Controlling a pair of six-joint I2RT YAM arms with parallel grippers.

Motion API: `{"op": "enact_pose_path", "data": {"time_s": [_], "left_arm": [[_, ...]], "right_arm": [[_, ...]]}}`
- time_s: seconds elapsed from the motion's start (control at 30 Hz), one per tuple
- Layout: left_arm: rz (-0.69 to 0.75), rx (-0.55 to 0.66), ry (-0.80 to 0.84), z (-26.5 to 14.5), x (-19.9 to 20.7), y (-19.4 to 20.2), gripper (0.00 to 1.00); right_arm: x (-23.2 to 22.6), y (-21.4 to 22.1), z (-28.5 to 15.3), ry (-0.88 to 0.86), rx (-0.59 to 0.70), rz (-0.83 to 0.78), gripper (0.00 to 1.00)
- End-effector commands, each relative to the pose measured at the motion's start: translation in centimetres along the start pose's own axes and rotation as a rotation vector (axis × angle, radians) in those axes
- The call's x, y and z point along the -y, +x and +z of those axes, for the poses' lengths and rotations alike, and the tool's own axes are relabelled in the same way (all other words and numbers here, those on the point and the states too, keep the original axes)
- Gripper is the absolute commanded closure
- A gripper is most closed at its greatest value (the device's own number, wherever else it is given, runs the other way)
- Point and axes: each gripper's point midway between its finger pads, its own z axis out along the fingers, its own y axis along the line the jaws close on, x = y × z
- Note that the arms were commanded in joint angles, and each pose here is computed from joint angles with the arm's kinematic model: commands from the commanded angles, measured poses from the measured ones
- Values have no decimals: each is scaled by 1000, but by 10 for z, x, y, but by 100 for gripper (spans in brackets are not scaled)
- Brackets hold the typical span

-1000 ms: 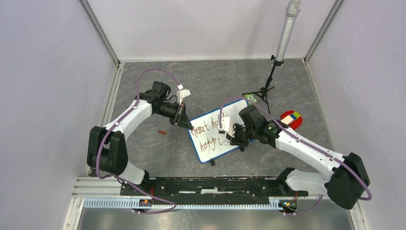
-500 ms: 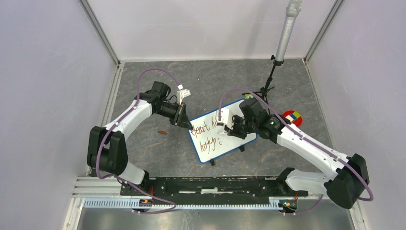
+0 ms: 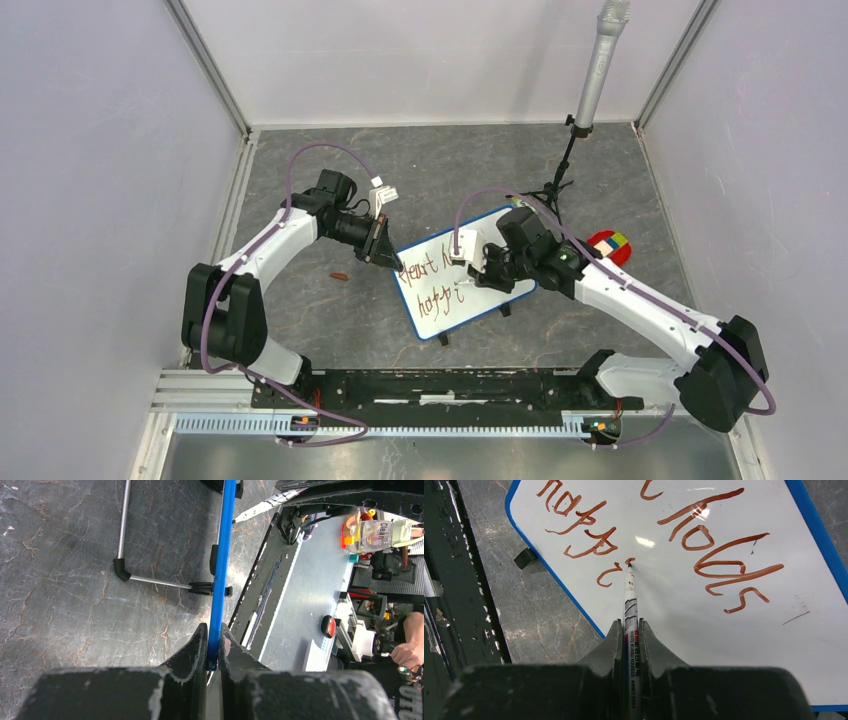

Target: Write a sentence on the whiteboard

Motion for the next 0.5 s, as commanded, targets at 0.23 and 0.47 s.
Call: {"op": "enact_pose_path", "data": {"time_s": [0.23, 0.47], "left_arm": [[64, 16, -14, -5, 1, -9, 98], [63, 16, -16, -5, 1, -9, 98]], "right_arm": [[4, 0, -10, 48, 8, -20, 100], [6, 15, -3, 60, -37, -27, 100]]}}
